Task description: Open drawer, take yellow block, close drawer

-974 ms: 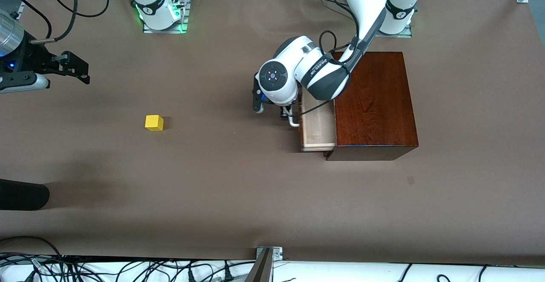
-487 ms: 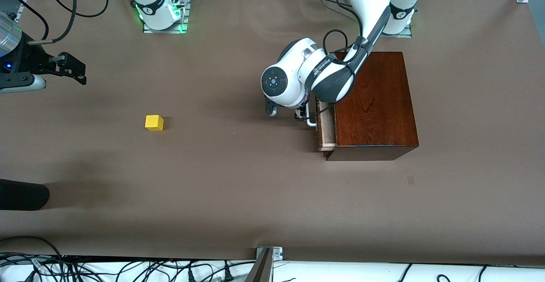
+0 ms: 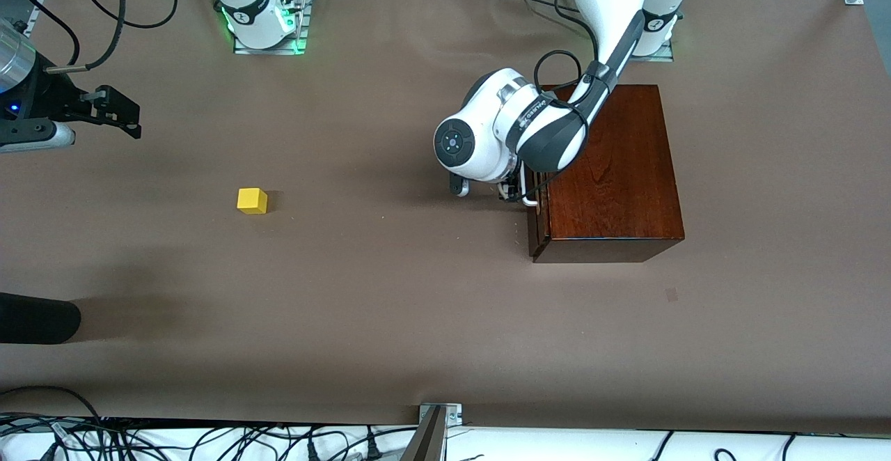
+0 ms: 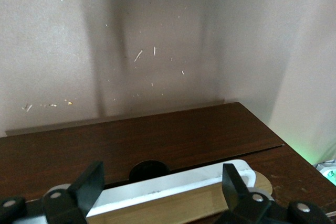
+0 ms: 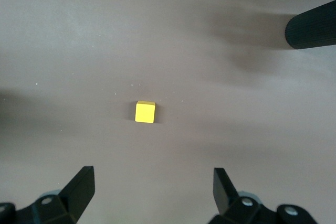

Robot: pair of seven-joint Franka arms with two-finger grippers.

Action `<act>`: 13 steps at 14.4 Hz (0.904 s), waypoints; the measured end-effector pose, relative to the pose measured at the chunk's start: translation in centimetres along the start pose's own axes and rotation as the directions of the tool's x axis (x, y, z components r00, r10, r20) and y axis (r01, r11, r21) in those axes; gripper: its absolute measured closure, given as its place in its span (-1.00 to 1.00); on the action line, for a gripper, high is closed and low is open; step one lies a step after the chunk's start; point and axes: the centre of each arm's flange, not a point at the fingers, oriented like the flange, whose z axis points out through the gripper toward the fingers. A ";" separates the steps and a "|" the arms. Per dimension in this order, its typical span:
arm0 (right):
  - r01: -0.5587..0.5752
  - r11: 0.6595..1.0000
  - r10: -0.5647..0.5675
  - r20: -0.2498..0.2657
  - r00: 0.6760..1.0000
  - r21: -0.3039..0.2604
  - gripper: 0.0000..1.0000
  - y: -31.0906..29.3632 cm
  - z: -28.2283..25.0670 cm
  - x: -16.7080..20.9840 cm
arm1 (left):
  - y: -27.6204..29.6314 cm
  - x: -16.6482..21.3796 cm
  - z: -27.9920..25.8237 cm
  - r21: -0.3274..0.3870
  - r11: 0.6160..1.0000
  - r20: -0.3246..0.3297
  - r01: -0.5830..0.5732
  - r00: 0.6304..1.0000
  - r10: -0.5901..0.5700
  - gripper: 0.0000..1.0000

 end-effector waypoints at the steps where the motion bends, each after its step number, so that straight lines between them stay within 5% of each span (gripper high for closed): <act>1: 0.000 1.000 0.000 0.000 1.000 0.000 -1.00 0.0 0.0 0.0 | -0.1 -0.1 0.1 0.001 1.000 0.005 0.002 1.000 -0.002 -1.00; 13: 0.003 1.000 -0.003 0.000 1.000 0.000 -1.00 -0.2 0.0 0.0 | -0.1 -0.3 0.1 0.003 1.000 0.008 0.009 1.000 -0.010 -1.00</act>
